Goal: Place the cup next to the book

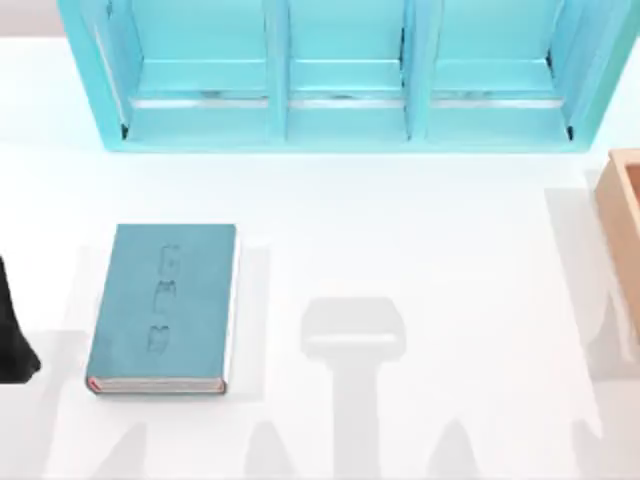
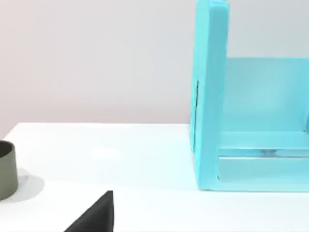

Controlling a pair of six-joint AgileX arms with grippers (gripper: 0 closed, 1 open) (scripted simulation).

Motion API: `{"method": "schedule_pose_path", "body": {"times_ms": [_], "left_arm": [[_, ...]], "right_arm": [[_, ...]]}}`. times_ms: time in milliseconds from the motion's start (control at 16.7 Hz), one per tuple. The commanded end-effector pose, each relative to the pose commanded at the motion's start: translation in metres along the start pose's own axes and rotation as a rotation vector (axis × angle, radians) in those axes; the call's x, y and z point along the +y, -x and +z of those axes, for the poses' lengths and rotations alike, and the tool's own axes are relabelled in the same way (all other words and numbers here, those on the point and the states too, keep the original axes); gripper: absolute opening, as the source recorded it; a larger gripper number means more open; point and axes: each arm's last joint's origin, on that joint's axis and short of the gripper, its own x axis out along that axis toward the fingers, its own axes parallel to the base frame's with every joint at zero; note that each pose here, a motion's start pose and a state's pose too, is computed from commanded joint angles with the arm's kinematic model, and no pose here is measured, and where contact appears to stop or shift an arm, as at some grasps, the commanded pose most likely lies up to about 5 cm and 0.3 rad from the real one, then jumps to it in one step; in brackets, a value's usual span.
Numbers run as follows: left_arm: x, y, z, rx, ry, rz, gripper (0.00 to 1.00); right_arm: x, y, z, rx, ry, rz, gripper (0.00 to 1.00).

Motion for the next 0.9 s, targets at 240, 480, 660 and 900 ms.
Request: {"method": "schedule_pose_path", "body": {"times_ms": [240, 480, 660, 900], "left_arm": [[0.0, 0.0, 0.003, 0.021, -0.015, 0.007, 1.0], [0.003, -0.006, 0.022, 0.164, -0.121, 0.044, 1.0], [0.007, -0.019, 0.047, 0.339, -0.252, 0.064, 1.0], [0.015, -0.058, 0.087, 0.633, -0.475, 0.044, 1.0]], "right_arm": [[0.0, 0.0, 0.0, 0.0, 0.0, 0.0, 1.0], [0.0, 0.0, 0.0, 0.0, 0.0, 0.0, 1.0], [0.0, 0.0, 0.0, 0.0, 0.0, 0.0, 1.0], [0.0, 0.0, 0.0, 0.0, 0.0, 0.0, 1.0]]}}
